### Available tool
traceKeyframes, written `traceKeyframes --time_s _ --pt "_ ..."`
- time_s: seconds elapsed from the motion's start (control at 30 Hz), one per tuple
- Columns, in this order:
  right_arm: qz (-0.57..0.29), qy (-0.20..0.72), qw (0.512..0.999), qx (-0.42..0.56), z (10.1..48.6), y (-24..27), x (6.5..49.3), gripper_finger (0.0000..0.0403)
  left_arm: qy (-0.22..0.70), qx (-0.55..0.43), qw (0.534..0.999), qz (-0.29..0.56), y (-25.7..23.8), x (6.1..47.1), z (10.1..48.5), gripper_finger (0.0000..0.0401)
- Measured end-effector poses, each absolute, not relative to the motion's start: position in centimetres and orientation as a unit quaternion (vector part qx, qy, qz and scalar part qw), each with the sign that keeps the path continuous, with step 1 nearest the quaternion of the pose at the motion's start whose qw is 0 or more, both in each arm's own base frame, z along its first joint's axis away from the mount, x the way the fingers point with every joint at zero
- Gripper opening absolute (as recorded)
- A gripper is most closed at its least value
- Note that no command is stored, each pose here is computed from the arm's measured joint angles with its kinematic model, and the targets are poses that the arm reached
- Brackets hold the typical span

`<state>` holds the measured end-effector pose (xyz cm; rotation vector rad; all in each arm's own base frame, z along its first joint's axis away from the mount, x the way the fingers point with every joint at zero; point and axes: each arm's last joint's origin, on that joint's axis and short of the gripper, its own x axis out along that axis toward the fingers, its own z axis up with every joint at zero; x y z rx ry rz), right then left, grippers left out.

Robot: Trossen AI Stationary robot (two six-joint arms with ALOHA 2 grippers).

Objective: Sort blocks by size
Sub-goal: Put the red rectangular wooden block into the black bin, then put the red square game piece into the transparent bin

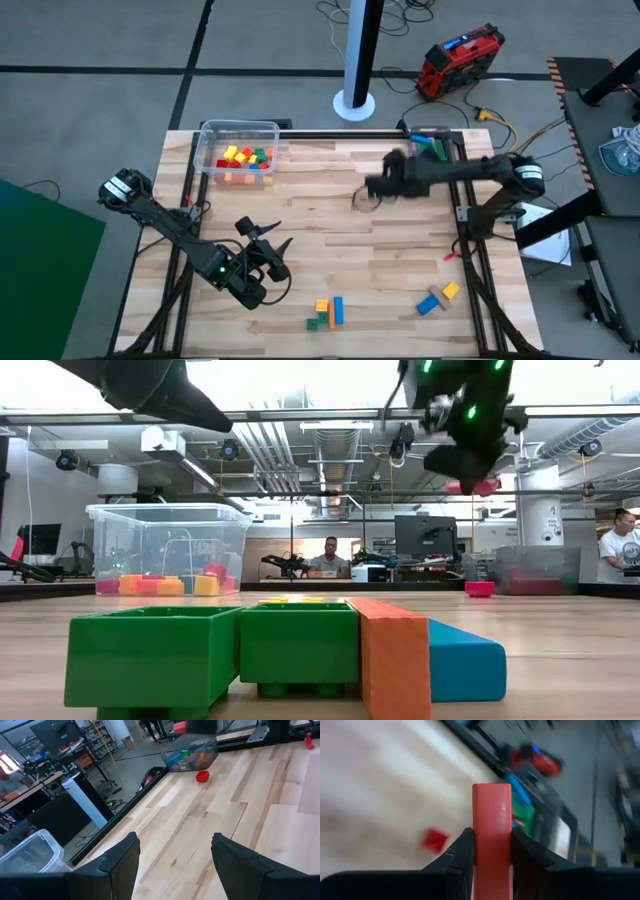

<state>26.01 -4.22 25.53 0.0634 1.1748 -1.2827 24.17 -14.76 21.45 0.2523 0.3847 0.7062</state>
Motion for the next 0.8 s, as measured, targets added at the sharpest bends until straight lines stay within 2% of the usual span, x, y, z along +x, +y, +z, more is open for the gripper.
traceKeyframes --time_s 0.23,0.3,0.37,0.5,0.6,0.7,0.8 --pt "-0.673 0.541 0.494 0.099 23.9 -13.6 21.7 0.0091 0.183 0.115 0.913 0.345 -14.8 24.2 21.5 0.0221" --pt "-0.662 0.569 0.465 0.148 23.3 -15.1 20.8 0.0124 0.182 0.114 0.914 0.345 -14.8 24.2 21.5 0.0221" --pt "-0.654 0.583 0.455 0.159 23.0 -15.6 20.2 0.0176 0.182 0.113 0.914 0.345 -14.8 24.2 21.5 0.0221" --pt "-0.659 0.570 0.472 0.136 23.1 -15.1 20.5 0.0271 0.182 0.113 0.914 0.345 -14.8 24.2 21.5 0.0221" --pt "-0.660 0.553 0.497 0.112 23.6 -14.3 21.2 0.0320 0.180 0.111 0.914 0.346 -14.8 24.2 21.5 0.0221" --pt "-0.640 0.534 0.542 0.109 23.7 -13.2 22.5 0.0350 0.178 0.106 0.915 0.347 -14.8 24.2 21.5 0.0221" --pt "-0.572 0.530 0.616 0.110 22.7 -11.2 24.8 0.0360 0.175 0.097 0.916 0.348 -14.8 24.2 21.5 0.0221"
